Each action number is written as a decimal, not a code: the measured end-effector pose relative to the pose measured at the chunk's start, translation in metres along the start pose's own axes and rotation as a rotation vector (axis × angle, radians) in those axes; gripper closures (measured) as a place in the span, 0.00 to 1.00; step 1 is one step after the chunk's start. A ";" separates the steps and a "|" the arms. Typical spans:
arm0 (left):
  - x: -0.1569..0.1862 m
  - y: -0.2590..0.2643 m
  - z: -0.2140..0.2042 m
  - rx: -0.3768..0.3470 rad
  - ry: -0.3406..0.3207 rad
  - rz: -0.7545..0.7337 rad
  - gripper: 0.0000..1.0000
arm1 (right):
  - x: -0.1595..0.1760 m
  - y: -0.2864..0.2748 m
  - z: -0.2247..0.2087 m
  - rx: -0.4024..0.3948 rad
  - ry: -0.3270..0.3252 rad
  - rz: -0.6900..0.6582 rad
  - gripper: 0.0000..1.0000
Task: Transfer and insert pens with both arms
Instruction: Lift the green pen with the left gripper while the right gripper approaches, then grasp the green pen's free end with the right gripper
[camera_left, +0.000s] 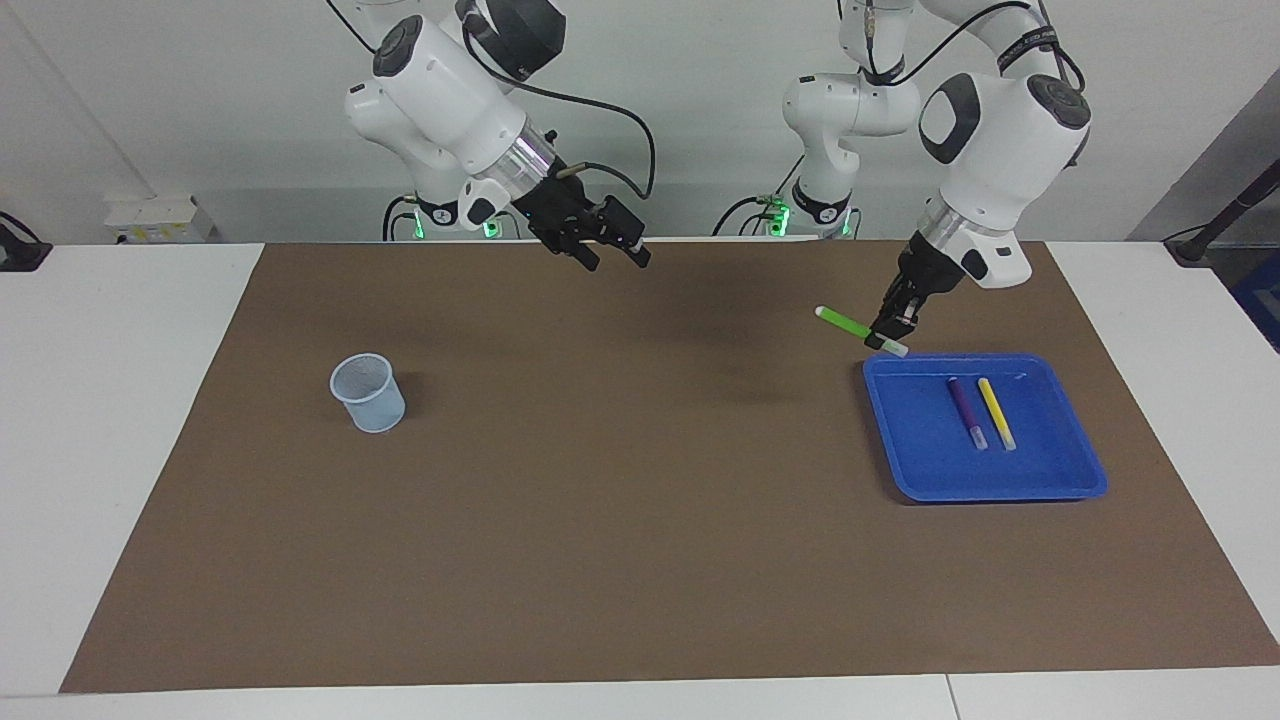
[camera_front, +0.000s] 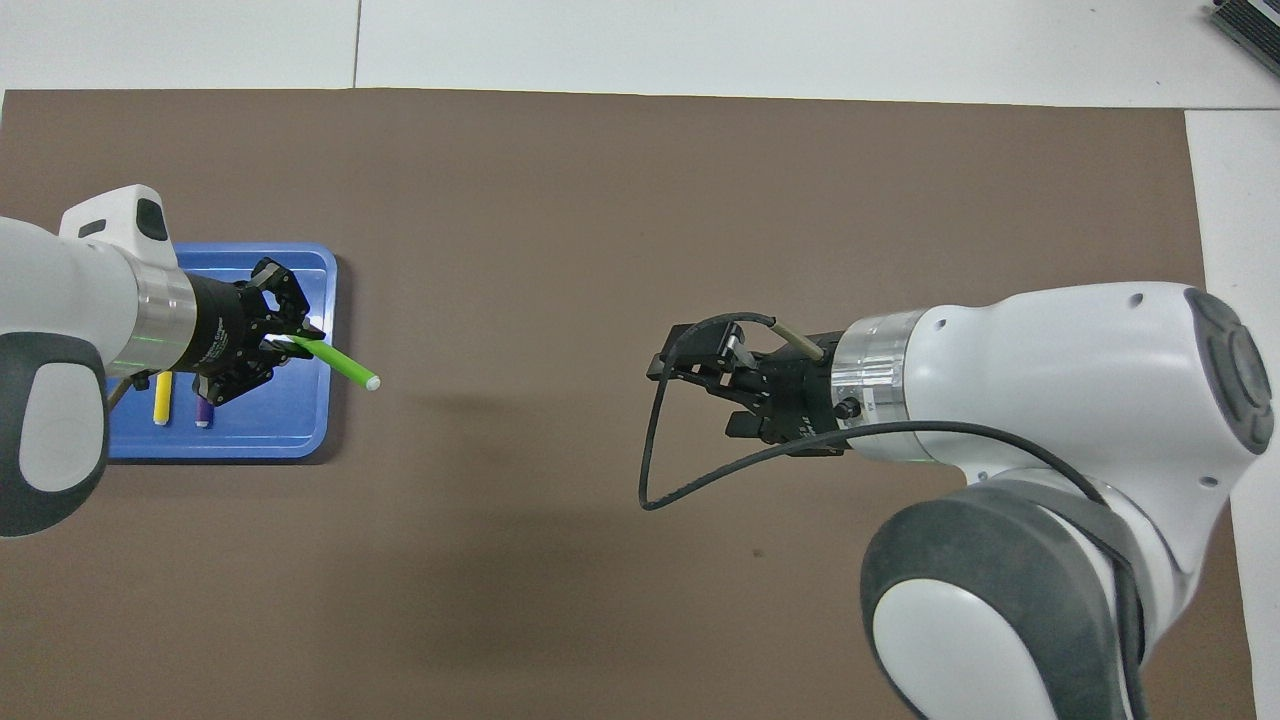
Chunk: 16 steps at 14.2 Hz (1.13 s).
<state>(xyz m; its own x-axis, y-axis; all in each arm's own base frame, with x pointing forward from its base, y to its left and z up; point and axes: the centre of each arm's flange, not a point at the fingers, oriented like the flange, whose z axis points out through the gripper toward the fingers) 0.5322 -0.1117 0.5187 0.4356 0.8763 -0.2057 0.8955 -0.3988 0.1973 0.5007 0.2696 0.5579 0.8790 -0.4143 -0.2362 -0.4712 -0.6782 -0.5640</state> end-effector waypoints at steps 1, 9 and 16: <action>-0.006 -0.001 -0.002 -0.007 -0.023 -0.043 0.83 | -0.002 -0.003 0.005 0.011 0.006 0.004 0.00; -0.066 -0.022 0.011 0.009 -0.231 -0.230 0.83 | -0.040 -0.041 0.065 0.169 0.061 0.126 0.00; -0.067 -0.024 0.012 -0.040 -0.282 -0.379 0.83 | -0.076 -0.053 0.103 0.178 0.044 0.134 0.10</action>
<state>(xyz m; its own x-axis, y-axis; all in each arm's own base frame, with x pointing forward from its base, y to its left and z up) 0.4826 -0.1638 0.5167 0.0915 0.8485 -0.5212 0.9943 -0.0494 0.0942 0.4668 0.3995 0.5239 0.8034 -0.5224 -0.2856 -0.5596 -0.4988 -0.6618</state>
